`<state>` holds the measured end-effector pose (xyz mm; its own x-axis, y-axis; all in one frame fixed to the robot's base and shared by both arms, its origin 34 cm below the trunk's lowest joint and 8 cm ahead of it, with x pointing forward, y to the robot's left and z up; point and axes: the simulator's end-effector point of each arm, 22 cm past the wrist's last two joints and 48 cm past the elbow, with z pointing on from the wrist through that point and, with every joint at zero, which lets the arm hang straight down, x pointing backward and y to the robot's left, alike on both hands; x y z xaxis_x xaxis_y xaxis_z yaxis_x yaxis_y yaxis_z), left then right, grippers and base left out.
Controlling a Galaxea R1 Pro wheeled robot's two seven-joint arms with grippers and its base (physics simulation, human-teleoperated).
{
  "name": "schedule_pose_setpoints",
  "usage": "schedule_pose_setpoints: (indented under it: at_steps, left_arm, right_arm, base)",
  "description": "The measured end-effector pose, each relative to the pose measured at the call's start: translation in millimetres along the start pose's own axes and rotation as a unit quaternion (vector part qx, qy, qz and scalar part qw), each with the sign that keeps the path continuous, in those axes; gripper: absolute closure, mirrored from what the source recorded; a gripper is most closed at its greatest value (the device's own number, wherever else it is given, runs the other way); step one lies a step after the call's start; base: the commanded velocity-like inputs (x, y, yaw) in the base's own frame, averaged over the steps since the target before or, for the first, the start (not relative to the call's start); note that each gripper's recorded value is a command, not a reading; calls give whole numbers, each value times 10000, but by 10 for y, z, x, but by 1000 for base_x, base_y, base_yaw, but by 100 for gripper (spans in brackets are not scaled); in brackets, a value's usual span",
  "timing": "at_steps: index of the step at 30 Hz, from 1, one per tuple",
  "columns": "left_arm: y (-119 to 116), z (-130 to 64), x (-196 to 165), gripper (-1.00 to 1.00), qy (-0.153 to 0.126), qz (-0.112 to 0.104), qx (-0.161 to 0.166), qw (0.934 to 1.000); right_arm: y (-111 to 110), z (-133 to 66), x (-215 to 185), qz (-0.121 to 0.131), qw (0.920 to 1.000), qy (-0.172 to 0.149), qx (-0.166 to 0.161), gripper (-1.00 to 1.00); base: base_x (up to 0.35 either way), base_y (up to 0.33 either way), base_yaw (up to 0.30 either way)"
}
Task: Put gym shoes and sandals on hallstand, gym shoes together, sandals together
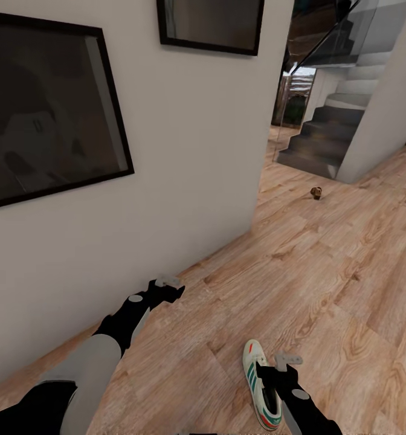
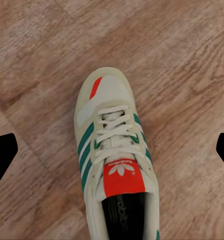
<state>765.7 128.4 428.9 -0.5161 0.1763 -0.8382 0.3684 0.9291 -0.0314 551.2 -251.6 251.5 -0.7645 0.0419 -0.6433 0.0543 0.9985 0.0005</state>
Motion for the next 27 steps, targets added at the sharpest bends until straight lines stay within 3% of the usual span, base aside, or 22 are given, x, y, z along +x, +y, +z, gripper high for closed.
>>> schedule_pose_setpoints:
  at_steps: [18,27]
  left_arm:
    - [-37,226,618,-100,240,-88,44,9997]
    - [-77,345,1006,-100,518,-185,102,9984]
  right_arm:
    - [-14,252,503,-9,9997,232,11,-100]
    - [-158,323,654,-91,9999,30,80,-100]
  base:
    - [0,0,0]
    - [0,0,0]
